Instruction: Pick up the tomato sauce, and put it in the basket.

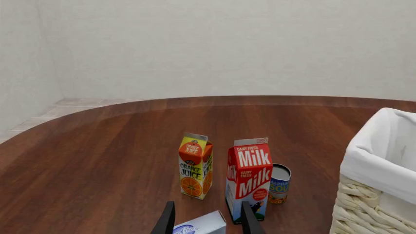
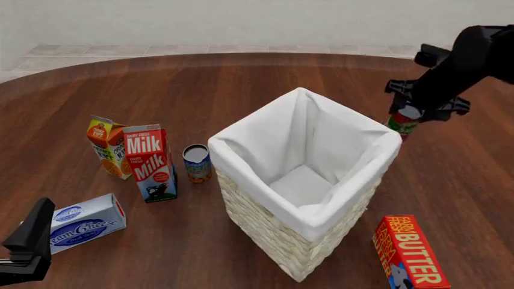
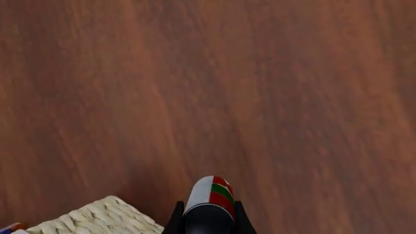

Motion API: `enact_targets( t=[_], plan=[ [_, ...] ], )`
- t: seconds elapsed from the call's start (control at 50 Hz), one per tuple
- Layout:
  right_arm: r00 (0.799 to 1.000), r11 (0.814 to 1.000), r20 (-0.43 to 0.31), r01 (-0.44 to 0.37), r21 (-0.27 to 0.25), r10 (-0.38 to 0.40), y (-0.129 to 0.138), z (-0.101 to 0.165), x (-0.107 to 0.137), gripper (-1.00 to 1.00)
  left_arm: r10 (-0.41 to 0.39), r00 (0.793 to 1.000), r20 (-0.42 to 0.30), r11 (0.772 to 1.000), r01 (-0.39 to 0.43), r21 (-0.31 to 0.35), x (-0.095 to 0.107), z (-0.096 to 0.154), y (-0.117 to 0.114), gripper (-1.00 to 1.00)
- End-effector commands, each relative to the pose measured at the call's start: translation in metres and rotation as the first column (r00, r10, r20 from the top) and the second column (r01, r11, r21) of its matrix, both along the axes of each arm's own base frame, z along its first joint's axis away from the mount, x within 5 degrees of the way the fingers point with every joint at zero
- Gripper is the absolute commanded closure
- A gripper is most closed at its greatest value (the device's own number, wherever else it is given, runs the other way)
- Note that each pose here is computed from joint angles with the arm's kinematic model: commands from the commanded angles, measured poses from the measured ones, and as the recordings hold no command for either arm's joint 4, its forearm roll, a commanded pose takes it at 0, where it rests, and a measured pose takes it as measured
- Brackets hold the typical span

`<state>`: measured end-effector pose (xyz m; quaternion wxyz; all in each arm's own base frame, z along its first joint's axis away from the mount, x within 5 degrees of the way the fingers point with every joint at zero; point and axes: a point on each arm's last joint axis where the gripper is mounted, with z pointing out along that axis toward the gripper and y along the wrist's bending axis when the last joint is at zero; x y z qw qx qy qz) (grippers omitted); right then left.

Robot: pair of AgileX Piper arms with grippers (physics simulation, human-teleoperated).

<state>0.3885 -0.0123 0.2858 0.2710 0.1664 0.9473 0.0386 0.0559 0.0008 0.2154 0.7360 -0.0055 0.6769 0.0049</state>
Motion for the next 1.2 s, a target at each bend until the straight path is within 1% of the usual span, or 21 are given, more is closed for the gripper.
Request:
enact_targets(
  t=[0.02,0.08,0.22,0.32,0.5,0.56,0.7,0.76,0.9,1.2],
  plan=[
    [0.999,1.0,0.051,0.008,0.008,-0.008,0.003,0.033,-0.026,1.0,0.0,1.0,0.003,1.0,0.0,0.003,0.0,0.0,0.0,-1.0],
    [0.998,1.0,0.062,0.007,0.006,-0.008,0.002,0.042,-0.032,1.0,0.0,1.0,0.003,1.0,0.0,0.003,0.0,0.0,0.0,-1.0],
    [0.997,1.0,0.079,0.008,0.005,-0.009,0.002,0.053,-0.044,1.0,-0.001,1.0,0.003,1.0,0.001,0.003,0.0,0.0,0.0,-1.0],
    [0.995,1.0,0.102,0.008,0.005,-0.008,0.003,0.069,-0.057,1.0,0.0,1.0,0.003,1.0,0.0,0.003,0.0,0.0,0.0,-1.0],
    [0.993,1.0,0.117,-0.001,0.009,0.0,0.007,0.077,-0.068,1.0,-0.001,1.0,0.003,1.0,0.001,0.003,0.0,0.0,0.0,-1.0],
    [0.992,1.0,0.127,-0.007,0.01,0.006,0.01,0.084,-0.071,1.0,0.0,1.0,0.003,1.0,0.0,0.003,0.0,0.0,0.0,-1.0],
    [0.988,0.999,0.15,-0.032,0.004,0.031,0.016,0.1,-0.078,1.0,0.0,1.0,0.003,1.0,0.0,0.003,0.0,0.0,0.0,-1.0],
    [0.986,0.999,0.16,-0.049,0.008,0.047,0.022,0.107,-0.08,1.0,-0.001,1.0,0.003,1.0,0.001,0.003,0.0,0.0,0.0,-1.0],
    [0.981,0.996,0.172,-0.085,-0.005,0.085,0.028,0.121,-0.088,1.0,-0.001,1.0,0.003,1.0,0.0,0.003,0.0,0.0,0.0,-1.0],
    [0.978,0.994,0.176,-0.11,-0.008,0.11,0.034,0.126,-0.105,1.0,0.0,1.0,0.003,1.0,0.0,0.003,0.0,0.0,0.0,-1.0]
  ],
)
